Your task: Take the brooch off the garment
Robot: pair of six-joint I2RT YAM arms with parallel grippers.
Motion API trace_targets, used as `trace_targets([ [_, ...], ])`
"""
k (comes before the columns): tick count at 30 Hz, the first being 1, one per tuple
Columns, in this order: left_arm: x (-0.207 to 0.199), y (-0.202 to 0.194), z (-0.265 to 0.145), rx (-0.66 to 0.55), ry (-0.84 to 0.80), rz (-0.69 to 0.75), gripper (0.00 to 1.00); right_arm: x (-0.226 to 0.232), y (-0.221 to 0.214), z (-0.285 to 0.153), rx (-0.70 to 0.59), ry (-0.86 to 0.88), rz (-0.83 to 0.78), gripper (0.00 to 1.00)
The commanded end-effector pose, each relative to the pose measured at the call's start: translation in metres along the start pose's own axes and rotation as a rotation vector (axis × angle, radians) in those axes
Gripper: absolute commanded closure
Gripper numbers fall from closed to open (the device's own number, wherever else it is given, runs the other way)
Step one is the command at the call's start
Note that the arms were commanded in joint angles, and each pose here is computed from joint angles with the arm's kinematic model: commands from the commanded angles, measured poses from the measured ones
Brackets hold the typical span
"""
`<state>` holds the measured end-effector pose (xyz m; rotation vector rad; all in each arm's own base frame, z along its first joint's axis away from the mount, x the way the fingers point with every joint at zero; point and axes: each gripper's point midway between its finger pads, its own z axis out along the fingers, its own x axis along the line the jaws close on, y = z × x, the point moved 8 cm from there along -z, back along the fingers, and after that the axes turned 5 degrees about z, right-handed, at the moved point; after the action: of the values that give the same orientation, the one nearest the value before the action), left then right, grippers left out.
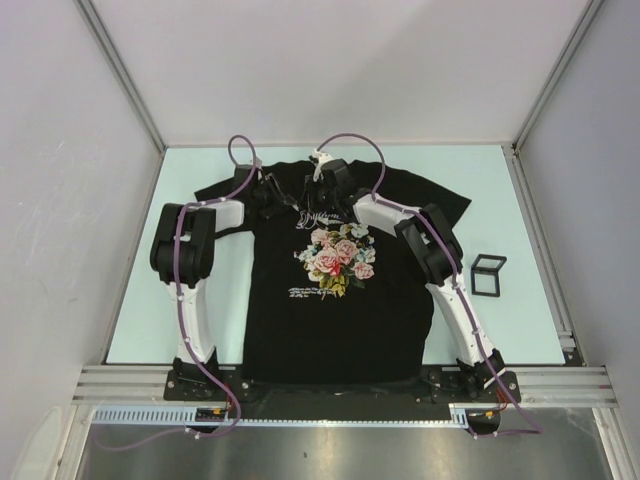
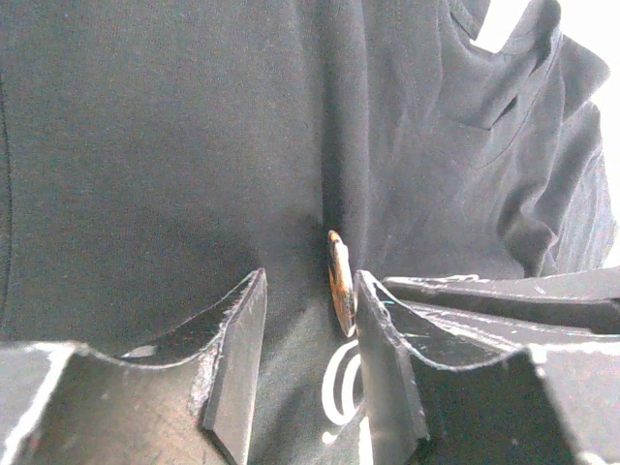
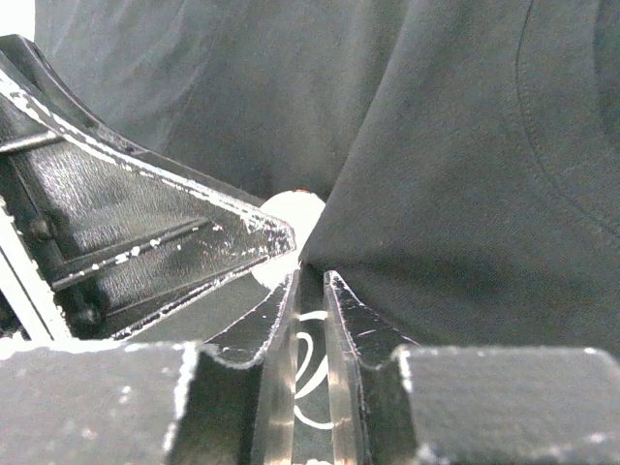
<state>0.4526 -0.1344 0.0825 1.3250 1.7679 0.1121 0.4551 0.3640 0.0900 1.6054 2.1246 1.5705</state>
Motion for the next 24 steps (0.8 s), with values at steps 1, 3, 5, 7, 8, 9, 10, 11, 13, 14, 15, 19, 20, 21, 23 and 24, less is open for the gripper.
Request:
trace_targets([
  [1,-0.0146,0.0207,-0.0166,-0.088,-0.042,0.004,0.55,0.0131,0.0137,0.0021,-0.034,0.017,-0.015,0.81],
  [3,-0.0162,0.0227,-0.0173,-0.098,-0.048,0.006,0.54,0.0120,0.0115,0.0036,-0.028,0.009,-0.013,0.82],
  [5,-0.0156,0.0234,-0.0166,-0.100,-0.048,0.001,0.53,0.0120,0.0120,0.0042,-0.029,0.007,-0.013,0.83],
  [7,-0.0155,0.0238,-0.0147,-0.100,-0.051,0.000,0.53,0.0128,0.0114,0.0047,-0.028,0.010,-0.014,0.84],
  [8,-0.0146,0.0241,-0.0133,-0.100,-0.052,-0.003,0.53,0.0135,0.0114,0.0048,-0.027,0.009,-0.016,0.85],
  [9,-0.0152,0.0241,-0.0127,-0.101,-0.053,-0.005,0.53,0.0124,0.0112,0.0050,-0.027,0.008,-0.014,0.86],
  [10,-0.0158,0.0248,-0.0126,-0.106,-0.057,-0.008,0.54,0.0125,0.0114,0.0051,-0.028,0.008,-0.014,0.87],
  [11,-0.0164,0.0259,-0.0125,-0.112,-0.057,-0.010,0.55,0.0127,0.0117,0.0050,-0.028,0.008,-0.014,0.88],
  [13,-0.0159,0.0274,-0.0118,-0.118,-0.057,-0.011,0.55,0.0121,0.0109,0.0053,-0.026,0.007,-0.015,0.90],
  [14,-0.0165,0.0275,-0.0112,-0.120,-0.056,-0.014,0.55,0.0124,0.0114,0.0053,-0.027,0.008,-0.015,0.91],
  [15,-0.0161,0.0280,-0.0110,-0.120,-0.057,-0.017,0.55,0.0122,0.0110,0.0052,-0.024,0.006,-0.013,0.92],
  [19,-0.0167,0.0275,-0.0082,-0.117,-0.066,-0.020,0.60,0.0123,0.0110,0.0056,-0.025,0.008,-0.015,0.94],
  [20,-0.0164,0.0273,-0.0078,-0.117,-0.066,-0.020,0.62,0.0120,0.0109,0.0056,-0.024,0.006,-0.015,0.94],
  [21,-0.0166,0.0272,-0.0079,-0.115,-0.068,-0.019,0.63,0.0121,0.0111,0.0056,-0.026,0.007,-0.015,0.94],
  [23,-0.0170,0.0275,-0.0079,-0.116,-0.071,-0.019,0.67,0.0122,0.0112,0.0055,-0.024,0.006,-0.015,0.94],
  [24,-0.0167,0.0274,-0.0078,-0.116,-0.069,-0.017,0.68,0.0123,0.0114,0.0055,-0.026,0.007,-0.015,0.94],
])
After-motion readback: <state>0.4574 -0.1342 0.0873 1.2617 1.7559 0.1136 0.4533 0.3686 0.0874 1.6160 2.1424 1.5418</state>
